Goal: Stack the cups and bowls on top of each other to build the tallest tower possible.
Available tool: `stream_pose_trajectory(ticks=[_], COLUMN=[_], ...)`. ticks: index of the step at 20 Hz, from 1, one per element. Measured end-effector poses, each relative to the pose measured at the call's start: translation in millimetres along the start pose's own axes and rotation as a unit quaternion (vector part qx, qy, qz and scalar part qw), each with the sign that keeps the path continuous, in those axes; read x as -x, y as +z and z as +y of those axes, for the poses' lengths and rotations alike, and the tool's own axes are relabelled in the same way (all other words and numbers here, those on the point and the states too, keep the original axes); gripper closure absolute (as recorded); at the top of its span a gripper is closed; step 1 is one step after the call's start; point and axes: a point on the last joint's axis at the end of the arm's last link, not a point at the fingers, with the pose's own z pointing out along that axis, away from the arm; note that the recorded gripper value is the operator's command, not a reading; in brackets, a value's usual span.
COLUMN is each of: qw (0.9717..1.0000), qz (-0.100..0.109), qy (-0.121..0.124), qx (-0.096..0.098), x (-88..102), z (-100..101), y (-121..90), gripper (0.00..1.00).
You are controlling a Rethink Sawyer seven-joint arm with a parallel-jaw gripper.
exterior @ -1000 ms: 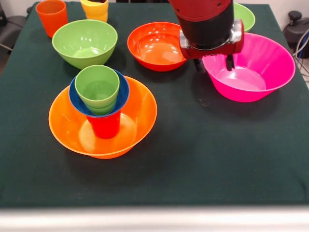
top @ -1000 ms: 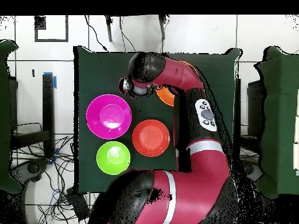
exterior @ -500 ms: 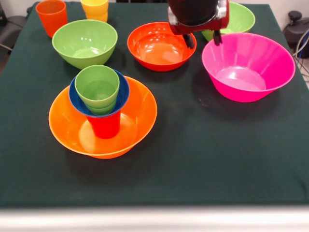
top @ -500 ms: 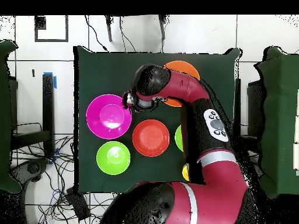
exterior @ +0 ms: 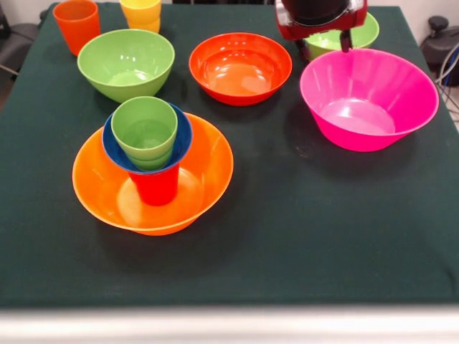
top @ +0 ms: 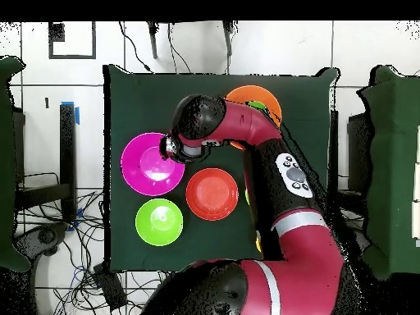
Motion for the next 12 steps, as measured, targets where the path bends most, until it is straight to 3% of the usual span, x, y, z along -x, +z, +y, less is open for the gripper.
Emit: stream_pose_trajectory(ticks=[12], qw=[0.9991], qz=[-0.001], qy=[-0.034], qx=[-0.023], x=[-2.1], z=[10.0], y=[9.8], gripper=[0.0])
